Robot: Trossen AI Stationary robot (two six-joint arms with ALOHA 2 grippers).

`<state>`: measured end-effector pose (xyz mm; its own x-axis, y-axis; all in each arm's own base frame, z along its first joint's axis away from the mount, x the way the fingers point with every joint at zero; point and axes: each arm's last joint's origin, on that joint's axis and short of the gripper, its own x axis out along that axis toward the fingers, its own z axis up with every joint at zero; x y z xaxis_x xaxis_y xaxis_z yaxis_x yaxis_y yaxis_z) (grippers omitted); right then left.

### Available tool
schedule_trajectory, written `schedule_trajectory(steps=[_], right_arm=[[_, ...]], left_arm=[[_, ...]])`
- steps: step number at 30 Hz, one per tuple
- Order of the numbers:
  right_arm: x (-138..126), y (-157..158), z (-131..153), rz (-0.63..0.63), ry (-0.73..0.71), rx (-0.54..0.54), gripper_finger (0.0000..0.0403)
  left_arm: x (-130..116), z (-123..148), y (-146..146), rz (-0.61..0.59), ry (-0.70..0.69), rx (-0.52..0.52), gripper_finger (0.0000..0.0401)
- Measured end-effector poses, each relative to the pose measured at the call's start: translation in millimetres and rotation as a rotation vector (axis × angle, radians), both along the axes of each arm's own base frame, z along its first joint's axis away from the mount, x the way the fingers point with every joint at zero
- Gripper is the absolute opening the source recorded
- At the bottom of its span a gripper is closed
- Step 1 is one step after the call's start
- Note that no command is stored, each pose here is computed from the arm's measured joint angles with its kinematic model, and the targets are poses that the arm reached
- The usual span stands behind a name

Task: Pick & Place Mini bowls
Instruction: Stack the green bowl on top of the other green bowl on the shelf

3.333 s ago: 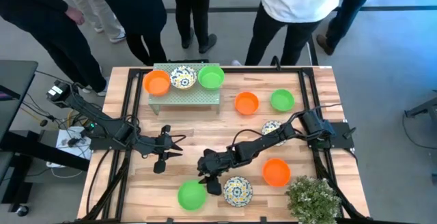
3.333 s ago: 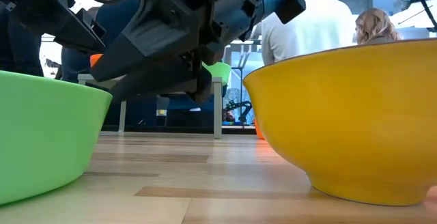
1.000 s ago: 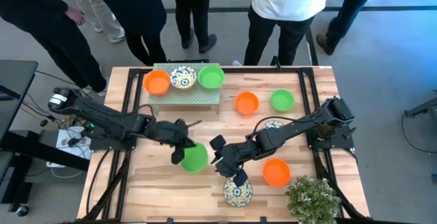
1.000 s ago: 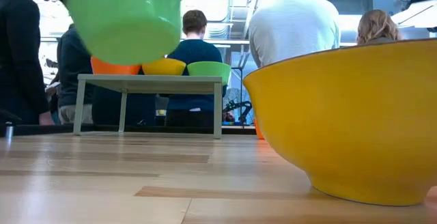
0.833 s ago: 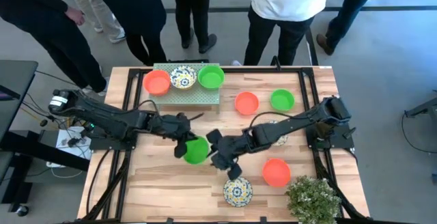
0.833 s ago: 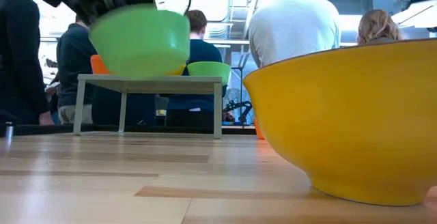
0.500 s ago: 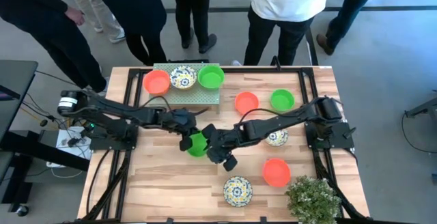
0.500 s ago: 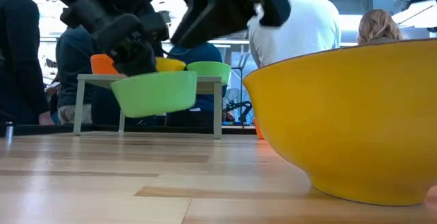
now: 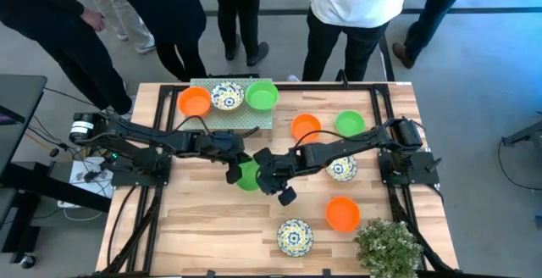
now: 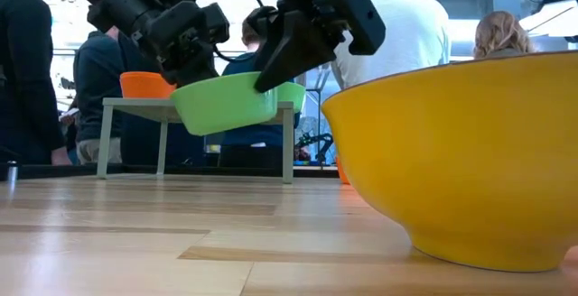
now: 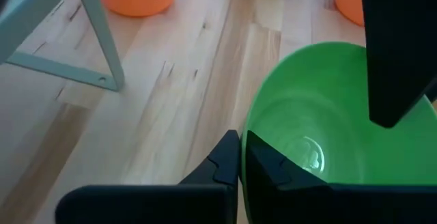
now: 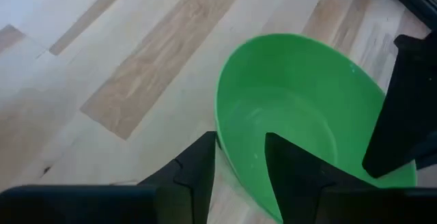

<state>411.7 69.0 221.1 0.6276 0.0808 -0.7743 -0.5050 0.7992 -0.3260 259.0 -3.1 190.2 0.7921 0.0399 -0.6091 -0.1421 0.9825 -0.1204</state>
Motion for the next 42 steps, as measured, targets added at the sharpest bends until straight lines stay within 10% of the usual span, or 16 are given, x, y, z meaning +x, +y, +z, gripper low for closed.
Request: schedule_trajectory(steps=[7, 16, 30, 42], right_arm=[[-1, 0, -1, 0.095, 0.001, -0.077, 0.0115], [-4, 0, -3, 0.108, 0.038, -0.082, 0.0008], [-7, 5, -5, -0.13, 0.11, 0.158, 0.0008], [-38, 36, 2, -0.336, 0.234, 0.103, 0.0002]], left_arm=[[1, 2, 0, 0.044, -0.011, -0.063, 0.0014], [4, 7, 0, 0.043, -0.062, -0.066, 0.0018], [5, 13, -5, 0.017, -0.109, -0.07, 0.0127], [2, 16, -20, -0.118, -0.124, 0.037, 0.011]])
